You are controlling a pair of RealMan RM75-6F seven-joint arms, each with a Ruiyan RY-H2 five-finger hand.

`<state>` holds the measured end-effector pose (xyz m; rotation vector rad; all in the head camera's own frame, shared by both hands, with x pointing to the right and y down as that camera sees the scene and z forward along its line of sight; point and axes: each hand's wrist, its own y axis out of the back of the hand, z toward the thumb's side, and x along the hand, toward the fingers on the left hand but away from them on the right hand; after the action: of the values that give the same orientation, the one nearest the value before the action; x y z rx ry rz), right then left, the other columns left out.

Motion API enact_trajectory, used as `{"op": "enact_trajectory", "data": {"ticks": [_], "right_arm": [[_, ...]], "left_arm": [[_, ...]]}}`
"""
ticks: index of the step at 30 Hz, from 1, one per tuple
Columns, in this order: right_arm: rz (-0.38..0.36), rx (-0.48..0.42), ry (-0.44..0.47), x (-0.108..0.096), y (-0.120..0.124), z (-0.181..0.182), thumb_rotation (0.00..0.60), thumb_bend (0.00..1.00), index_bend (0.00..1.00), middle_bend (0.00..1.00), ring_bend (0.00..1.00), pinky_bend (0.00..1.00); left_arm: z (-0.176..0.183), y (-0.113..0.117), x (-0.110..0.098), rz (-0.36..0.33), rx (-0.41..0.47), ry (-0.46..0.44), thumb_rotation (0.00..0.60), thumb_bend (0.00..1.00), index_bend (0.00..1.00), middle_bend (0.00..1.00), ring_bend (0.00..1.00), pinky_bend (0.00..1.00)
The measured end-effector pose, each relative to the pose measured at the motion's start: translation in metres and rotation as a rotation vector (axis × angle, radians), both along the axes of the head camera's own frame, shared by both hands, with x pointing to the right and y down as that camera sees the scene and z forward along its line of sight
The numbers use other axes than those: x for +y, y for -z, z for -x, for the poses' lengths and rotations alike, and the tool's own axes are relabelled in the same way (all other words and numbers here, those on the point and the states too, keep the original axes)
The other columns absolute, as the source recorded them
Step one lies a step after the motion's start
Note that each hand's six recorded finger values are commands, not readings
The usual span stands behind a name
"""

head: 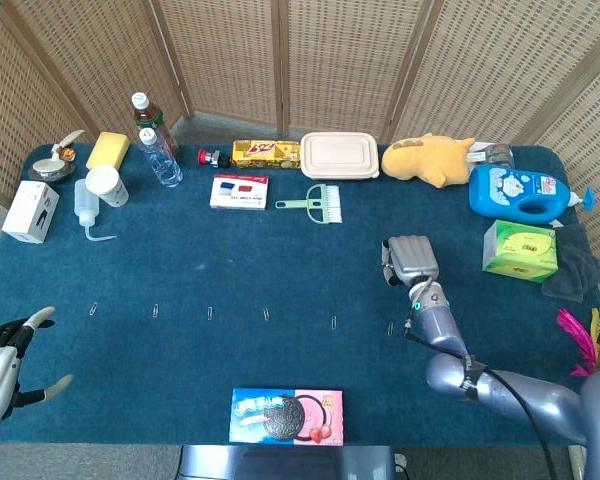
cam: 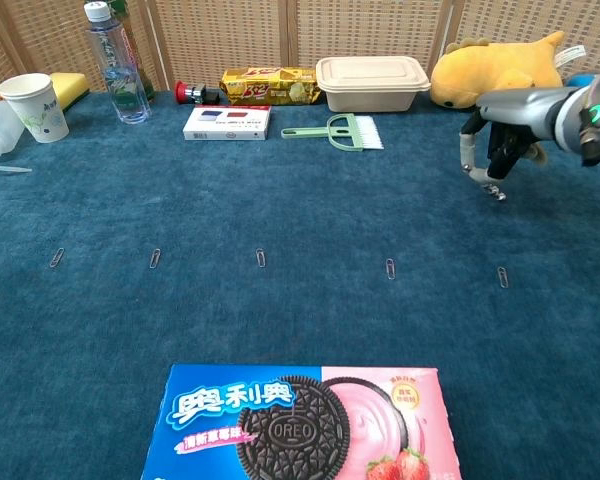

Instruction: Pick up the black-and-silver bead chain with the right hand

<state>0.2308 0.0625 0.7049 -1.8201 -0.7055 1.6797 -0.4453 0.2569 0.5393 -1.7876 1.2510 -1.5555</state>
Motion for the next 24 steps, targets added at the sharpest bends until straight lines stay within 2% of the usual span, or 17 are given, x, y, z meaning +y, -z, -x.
{"op": "enact_trajectory", "data": {"ticks": [7,16,24], "right_arm": [[0.040,-0.135,-0.068,0.004,0.023,-0.005,0.600,0.51,0.70,1.00,0.90,0.76],[0.087,-0.220,-0.057,0.022,0.040,0.000,0.600,0.51,0.69,1.00,0.90,0.76],[0.170,-0.306,-0.039,0.048,0.051,0.011,0.600,0.51,0.69,1.00,0.90,0.76]], "left_arm": [[-0.002,0.001,-0.001,-0.003,0.005,-0.004,0.584,0.26,0.11,0.24,0.15,0.11],[-0.005,0.001,-0.005,-0.012,0.005,-0.019,0.583,0.26,0.10,0.24,0.14,0.11],[-0.002,0.009,-0.016,-0.045,-0.012,-0.043,0.585,0.26,0.09,0.24,0.14,0.11]]}}
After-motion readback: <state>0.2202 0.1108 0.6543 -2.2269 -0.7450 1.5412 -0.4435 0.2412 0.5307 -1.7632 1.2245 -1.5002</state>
